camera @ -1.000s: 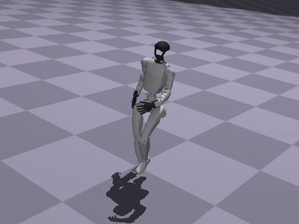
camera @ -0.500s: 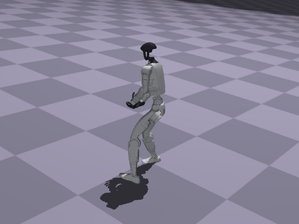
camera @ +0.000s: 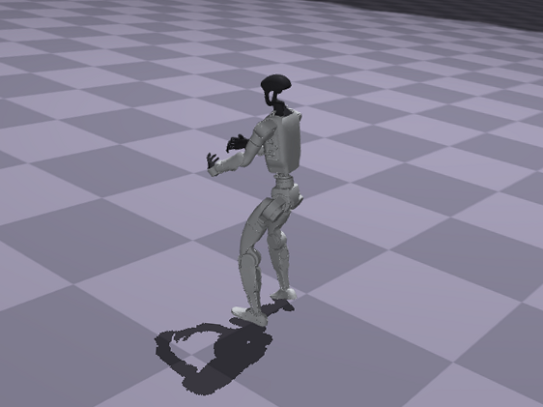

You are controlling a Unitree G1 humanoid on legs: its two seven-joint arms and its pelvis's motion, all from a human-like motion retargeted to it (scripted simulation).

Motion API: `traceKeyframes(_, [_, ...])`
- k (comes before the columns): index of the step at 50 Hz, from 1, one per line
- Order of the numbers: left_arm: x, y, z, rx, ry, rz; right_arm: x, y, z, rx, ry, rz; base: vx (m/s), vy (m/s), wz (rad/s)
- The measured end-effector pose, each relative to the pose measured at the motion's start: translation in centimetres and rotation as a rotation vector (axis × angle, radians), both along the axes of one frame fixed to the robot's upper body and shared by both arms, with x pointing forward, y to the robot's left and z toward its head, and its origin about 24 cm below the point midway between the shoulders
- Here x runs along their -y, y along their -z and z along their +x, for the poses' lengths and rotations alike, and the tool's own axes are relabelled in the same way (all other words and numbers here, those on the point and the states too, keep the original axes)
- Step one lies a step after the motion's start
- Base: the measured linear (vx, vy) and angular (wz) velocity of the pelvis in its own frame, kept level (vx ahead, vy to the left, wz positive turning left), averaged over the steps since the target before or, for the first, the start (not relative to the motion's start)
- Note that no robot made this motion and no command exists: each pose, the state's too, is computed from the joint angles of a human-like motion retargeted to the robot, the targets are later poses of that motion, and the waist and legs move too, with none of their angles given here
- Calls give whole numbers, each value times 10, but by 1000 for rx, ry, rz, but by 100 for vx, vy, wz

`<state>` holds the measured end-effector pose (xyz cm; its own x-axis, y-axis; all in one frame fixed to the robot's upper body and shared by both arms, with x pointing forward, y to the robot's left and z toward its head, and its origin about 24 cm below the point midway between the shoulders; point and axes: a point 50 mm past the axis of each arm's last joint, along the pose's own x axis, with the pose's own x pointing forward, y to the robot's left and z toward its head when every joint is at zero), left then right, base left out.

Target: Kungfu

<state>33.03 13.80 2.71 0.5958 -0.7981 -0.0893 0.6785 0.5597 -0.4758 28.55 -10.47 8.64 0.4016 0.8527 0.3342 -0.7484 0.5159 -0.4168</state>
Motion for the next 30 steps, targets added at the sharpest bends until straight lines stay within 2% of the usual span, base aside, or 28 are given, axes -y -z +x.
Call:
traceKeyframes(3, [-16,38,-25,-211,-22,-17,7,-92,12,300,-83,155,19,15,-54])
traceKeyframes(7, [-2,91,-77,-459,57,-39,34,-226,-7,794,-110,210,19,16,40])
traceKeyframes(10, [17,123,-126,-625,184,-15,56,-308,-35,1060,8,249,17,-3,62])
traceKeyframes(13, [34,144,-175,-804,331,-9,80,-365,-61,1162,142,305,15,-3,83])
traceKeyframes(15, [42,153,-201,-911,397,-16,94,-389,-68,1146,227,344,11,1,89])
traceKeyframes(20, [42,163,-227,-1014,373,3,117,-416,-93,1241,325,480,13,-6,61])
traceKeyframes(30, [28,158,-202,-890,327,76,114,-397,-74,1234,416,461,6,-1,13])
